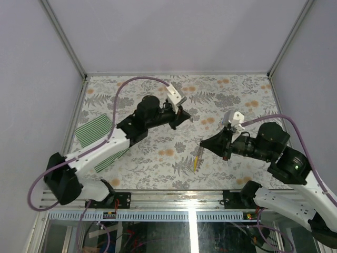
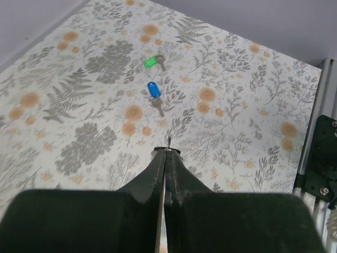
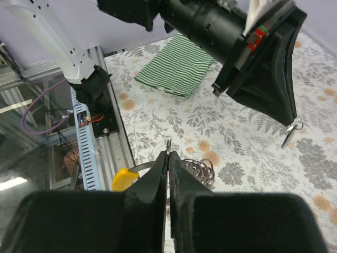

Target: Put the keys on the keyring

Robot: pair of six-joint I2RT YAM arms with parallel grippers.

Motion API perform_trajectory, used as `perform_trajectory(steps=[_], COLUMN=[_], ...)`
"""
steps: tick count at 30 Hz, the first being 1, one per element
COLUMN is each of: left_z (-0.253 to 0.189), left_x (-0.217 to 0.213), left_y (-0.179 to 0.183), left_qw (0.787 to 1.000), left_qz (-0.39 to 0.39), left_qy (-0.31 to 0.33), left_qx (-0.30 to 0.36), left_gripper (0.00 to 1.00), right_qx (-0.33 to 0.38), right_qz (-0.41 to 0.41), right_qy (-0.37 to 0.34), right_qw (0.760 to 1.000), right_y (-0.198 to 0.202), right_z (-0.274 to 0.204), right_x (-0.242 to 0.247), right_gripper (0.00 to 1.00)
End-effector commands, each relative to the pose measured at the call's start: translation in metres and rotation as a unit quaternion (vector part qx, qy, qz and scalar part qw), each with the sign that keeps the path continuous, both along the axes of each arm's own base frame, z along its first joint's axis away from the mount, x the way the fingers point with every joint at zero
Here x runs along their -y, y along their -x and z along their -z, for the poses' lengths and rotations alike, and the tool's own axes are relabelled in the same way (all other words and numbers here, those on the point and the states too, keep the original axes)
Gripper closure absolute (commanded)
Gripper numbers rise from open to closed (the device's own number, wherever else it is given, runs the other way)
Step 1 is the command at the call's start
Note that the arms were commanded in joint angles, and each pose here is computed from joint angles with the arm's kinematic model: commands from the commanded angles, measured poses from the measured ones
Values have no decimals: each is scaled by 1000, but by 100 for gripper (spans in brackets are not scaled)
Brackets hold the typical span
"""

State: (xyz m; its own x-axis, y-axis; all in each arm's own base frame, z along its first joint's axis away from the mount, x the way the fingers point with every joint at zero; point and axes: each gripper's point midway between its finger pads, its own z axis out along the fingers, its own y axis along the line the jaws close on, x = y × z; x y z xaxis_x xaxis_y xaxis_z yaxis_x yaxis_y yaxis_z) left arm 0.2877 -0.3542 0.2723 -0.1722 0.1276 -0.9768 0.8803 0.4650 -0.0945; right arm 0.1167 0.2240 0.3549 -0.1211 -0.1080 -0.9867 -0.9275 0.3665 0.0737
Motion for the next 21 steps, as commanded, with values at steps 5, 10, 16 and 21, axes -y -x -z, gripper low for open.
perform_trajectory(steps=[5,10,16,21], left_z=[-40,-73,-103,-124], left_x=[-59,-85,-106,-119], left_y=[32,58,94,116], left_qw=[997,996,992,989], left_qz=[-41,-46,-22,-4], left_qy=[-13,13,49,68], left_qx=[58,79,112,131], left_gripper=[100,100,100,100], right_qx=[24,37,70,63], right_qz=[-100,-172,-254,-317], right_qy=[-62,-119,-187,-221], right_qw=[993,977,946,920], right_y=[17,32,48,59], right_z=[-34,-44,-69,-81], right_x=[-30,-47,-61,-70], right_gripper=[100,100,100,100])
